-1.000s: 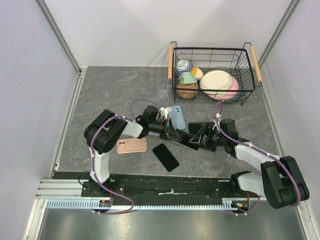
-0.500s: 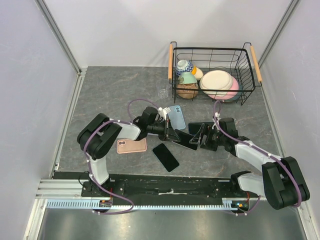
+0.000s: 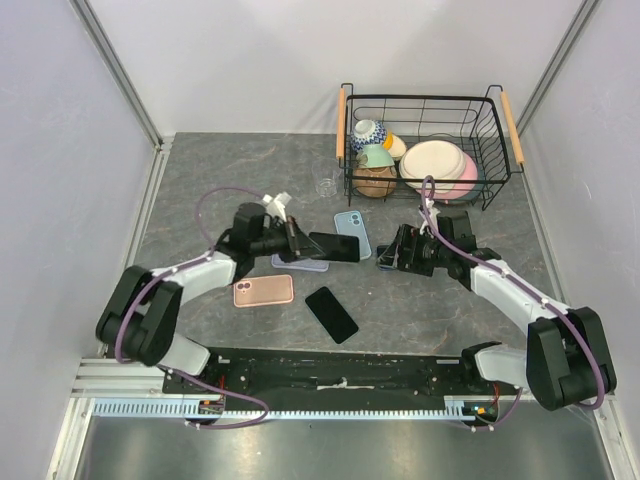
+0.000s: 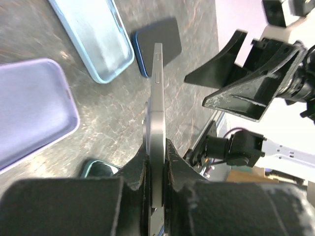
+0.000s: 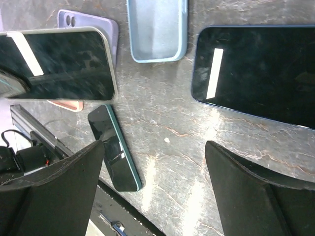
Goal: Put the phone into the phone case
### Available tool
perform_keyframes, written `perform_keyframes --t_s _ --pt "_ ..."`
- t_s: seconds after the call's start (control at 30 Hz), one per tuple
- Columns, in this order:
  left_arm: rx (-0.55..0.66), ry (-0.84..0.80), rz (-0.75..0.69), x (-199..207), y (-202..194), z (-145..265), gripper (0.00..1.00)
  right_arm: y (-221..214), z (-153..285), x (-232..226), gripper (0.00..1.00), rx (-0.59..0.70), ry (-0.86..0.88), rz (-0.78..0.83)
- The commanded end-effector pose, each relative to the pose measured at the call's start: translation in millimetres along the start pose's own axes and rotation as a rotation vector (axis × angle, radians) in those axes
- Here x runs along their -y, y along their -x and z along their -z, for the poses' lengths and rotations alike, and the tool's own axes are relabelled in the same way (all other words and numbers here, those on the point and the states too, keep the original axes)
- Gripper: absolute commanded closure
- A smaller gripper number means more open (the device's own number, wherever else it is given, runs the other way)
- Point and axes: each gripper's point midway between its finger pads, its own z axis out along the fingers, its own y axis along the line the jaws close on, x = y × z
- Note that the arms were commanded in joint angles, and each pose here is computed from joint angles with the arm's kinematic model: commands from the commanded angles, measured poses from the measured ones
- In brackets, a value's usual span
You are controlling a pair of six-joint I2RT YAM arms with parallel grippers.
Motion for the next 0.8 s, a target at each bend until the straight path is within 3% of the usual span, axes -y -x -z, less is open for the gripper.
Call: perform_keyframes --t_s 0.0,0.17,0.33,0.57,0.77 --pt "0.123 -0.044 -0.087 9 30 46 0.98 20 3 -27 0.09 0.026 0.102 0.075" --pt "0.183 -0.087 -0.144 23 36 83 0.98 23 5 -56 0.09 0.004 0.258 0.117" --pt "0.2 -0.264 -0.292 71 23 112 0.98 29 13 -95 0.08 -0.008 0.411 0.198" --pt "0.199 -0.389 -0.436 100 5 132 0.98 26 38 -167 0.07 -0.012 0.697 0.294" --pt "0.201 -0.497 -0.495 119 -5 143 0.98 19 58 -196 0.09 -0.011 0.847 0.287"
